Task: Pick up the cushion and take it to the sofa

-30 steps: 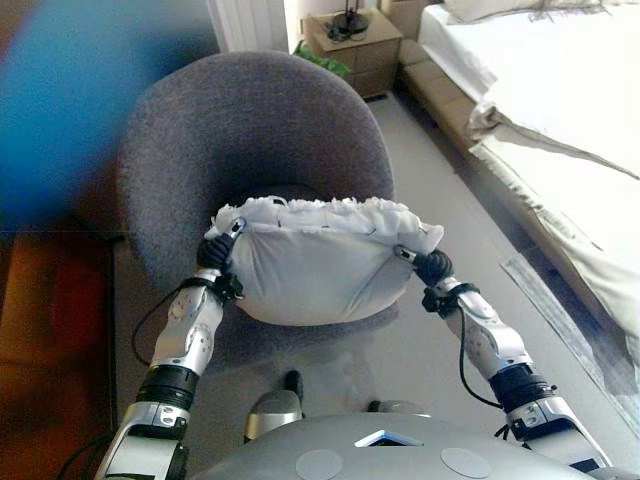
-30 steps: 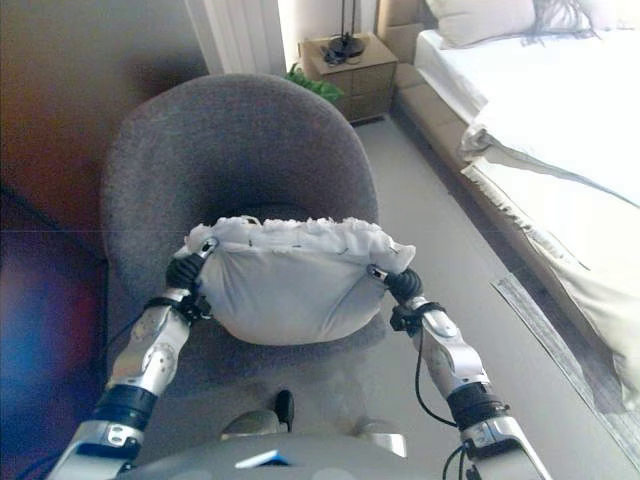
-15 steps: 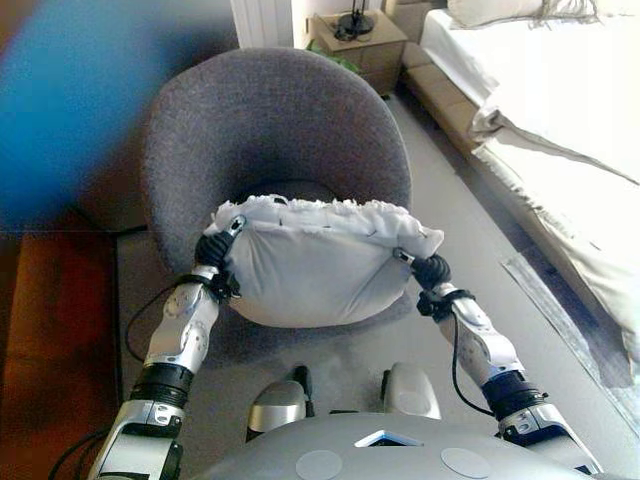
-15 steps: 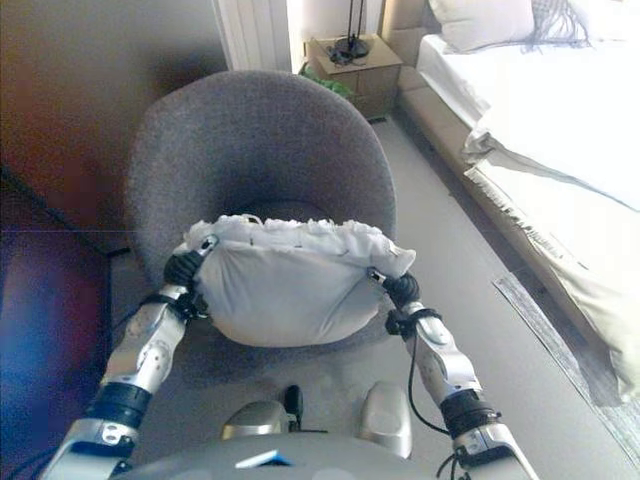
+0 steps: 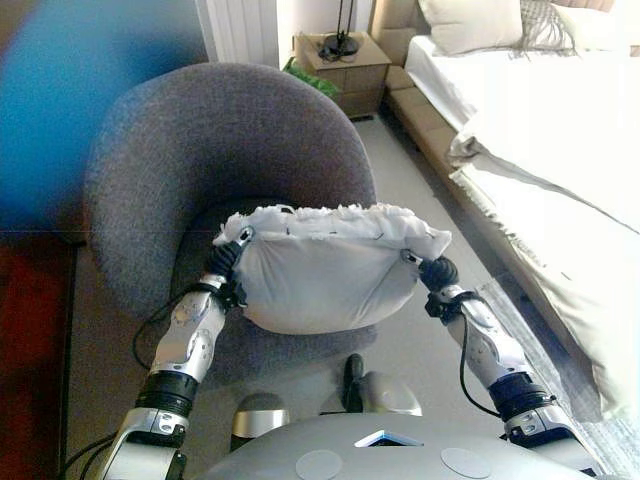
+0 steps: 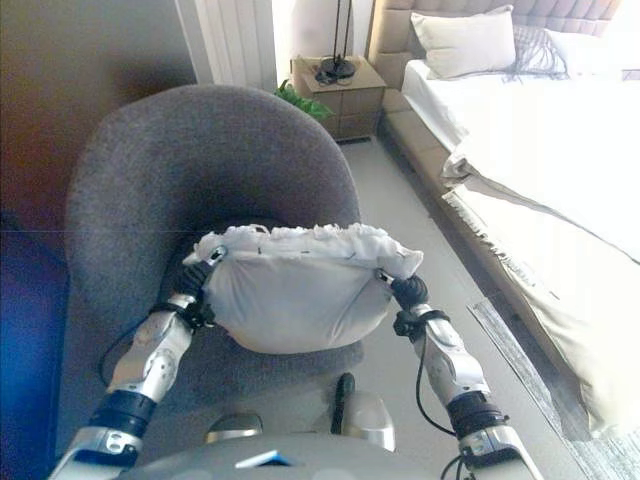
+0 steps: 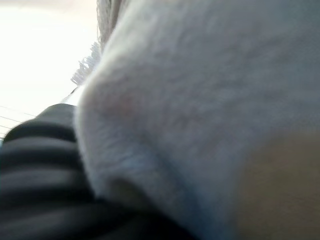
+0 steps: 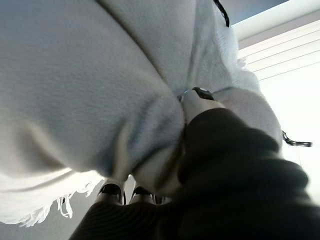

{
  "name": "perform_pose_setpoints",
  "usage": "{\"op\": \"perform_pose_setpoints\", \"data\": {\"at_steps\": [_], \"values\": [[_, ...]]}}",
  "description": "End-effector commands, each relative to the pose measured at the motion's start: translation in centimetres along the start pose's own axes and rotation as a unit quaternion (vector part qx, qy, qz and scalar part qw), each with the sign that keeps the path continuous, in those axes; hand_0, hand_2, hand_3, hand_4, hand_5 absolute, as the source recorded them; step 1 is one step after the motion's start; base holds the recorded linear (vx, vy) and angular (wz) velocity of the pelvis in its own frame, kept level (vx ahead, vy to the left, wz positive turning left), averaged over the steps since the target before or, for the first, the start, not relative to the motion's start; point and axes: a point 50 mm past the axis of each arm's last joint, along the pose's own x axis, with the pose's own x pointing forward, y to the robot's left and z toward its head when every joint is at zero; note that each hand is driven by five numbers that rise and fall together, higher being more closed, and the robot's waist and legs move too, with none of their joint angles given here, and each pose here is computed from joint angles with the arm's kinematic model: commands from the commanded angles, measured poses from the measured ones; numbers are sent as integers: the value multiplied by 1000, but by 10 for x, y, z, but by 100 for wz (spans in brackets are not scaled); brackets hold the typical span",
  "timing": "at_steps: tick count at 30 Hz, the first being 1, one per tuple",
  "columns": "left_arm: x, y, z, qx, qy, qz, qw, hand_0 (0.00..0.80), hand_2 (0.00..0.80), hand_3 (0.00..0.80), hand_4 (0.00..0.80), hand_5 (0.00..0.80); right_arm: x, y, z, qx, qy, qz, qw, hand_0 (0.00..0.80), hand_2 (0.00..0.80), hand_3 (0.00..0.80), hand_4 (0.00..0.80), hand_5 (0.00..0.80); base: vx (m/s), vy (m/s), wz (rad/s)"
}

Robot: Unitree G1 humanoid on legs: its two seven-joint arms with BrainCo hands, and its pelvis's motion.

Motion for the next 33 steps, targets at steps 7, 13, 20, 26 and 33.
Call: {"op": "perform_pose_setpoints", "data": {"at_steps": [7,13,20,26,33], "values": [[3,-19,45,-35,-119,-28,992,800,800,800,800,800,17,57,66,-45,-120,148,981,800,800,800,800,800,117,-81,-5],[20,-33,53,-22,-124,-35,991,800,800,800,800,800,28,62,70,2,-115,134,984,800,800,800,800,800,15,22,-21],[36,-34,61,7,-131,18,991,800,800,800,800,800,30,71,54,33,-76,141,987,800,800,800,800,800,59,-19,7],[41,-21,70,24,-147,58,987,800,800,800,800,800,34,95,56,5,-69,174,982,800,800,800,800,800,27,-13,-6],[40,-3,70,-3,-150,101,984,800,800,800,800,800,25,123,29,56,8,219,974,800,800,800,800,800,129,0,-8]]}}
